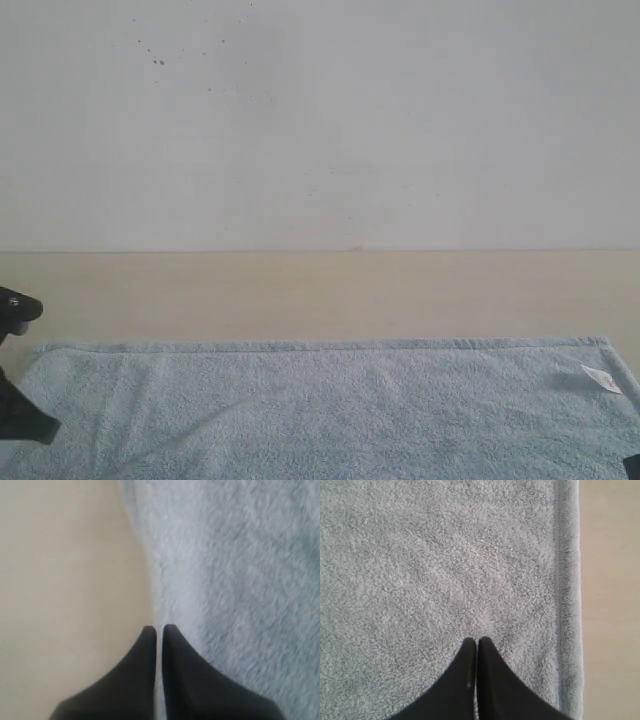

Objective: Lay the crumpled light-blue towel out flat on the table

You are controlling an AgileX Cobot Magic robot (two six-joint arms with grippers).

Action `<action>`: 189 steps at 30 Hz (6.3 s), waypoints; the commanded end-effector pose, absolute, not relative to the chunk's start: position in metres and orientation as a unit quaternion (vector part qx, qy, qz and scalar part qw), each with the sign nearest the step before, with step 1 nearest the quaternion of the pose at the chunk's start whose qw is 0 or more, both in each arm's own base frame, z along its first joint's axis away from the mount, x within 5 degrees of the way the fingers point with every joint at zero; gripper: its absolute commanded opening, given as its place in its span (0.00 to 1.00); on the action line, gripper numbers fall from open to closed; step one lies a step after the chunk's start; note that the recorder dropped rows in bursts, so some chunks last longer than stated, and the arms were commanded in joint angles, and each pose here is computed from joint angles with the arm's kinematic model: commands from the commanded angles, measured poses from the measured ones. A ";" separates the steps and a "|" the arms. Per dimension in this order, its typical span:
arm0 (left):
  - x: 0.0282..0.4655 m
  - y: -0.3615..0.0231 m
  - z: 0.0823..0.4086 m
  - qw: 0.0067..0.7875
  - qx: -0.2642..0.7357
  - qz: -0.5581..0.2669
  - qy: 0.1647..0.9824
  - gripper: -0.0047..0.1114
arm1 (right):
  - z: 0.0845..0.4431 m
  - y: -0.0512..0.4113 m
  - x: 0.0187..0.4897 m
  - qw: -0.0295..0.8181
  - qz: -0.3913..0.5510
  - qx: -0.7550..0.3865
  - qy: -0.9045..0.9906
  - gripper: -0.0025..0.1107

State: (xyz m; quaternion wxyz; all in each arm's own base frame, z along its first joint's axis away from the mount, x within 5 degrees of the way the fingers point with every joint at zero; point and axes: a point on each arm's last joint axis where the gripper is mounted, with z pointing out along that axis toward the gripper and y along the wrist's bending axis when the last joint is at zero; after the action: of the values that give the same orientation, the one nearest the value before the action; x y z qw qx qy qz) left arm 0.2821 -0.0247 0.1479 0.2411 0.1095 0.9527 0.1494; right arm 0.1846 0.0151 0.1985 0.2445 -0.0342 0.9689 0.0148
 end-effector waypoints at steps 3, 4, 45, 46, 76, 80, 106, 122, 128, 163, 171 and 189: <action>0.319 -0.035 0.114 0.234 0.140 0.126 0.954 0.08 | 0.202 0.014 0.186 0.257 0.016 -0.032 0.966 0.02; 0.325 -0.035 0.110 0.231 0.142 0.130 0.954 0.08 | 0.203 0.014 0.186 0.260 0.016 -0.032 0.965 0.02; 0.381 -0.058 0.128 0.336 0.158 0.044 0.927 0.08 | 0.207 0.015 0.193 0.301 0.018 -0.029 0.953 0.02; 0.382 -0.056 0.129 0.340 0.157 0.042 0.926 0.08 | 0.207 0.015 0.193 0.301 0.018 -0.029 0.953 0.02; 0.382 0.041 0.091 0.239 0.023 0.153 0.958 0.08 | 0.206 0.015 0.192 0.297 0.020 -0.027 0.954 0.02; 0.382 0.059 0.097 0.252 -0.005 0.145 0.957 0.08 | 0.206 0.015 0.192 0.297 0.018 -0.036 0.954 0.02; 0.337 -0.084 0.189 0.390 0.140 0.014 0.910 0.08 | 0.139 0.019 0.260 0.197 -0.001 -0.096 0.976 0.02; 0.282 -0.049 0.172 0.275 0.097 0.142 0.946 0.08 | 0.106 0.019 0.271 0.162 -0.005 -0.111 0.981 0.02; 0.281 -0.049 0.171 0.268 0.101 0.143 0.947 0.08 | 0.092 0.018 0.269 0.136 -0.004 -0.103 0.985 0.02; 0.284 -0.057 0.171 0.291 0.099 0.096 0.947 0.08 | 0.170 -0.023 0.303 0.273 -0.035 -0.037 0.961 0.02; 0.283 -0.058 0.171 0.289 0.091 0.090 0.949 0.08 | 0.150 -0.027 0.372 0.256 -0.037 -0.050 0.965 0.02; 0.283 -0.058 0.171 0.290 0.099 0.092 0.948 0.08 | 0.113 -0.030 0.412 0.256 -0.043 -0.074 0.963 0.02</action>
State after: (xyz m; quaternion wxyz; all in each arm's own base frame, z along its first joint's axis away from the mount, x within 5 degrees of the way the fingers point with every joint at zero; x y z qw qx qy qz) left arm 0.2849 -0.0571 0.1692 0.2860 0.0993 0.9480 0.0978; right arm 0.4072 -0.0295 0.1122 0.2408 -0.0636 0.9678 -0.0366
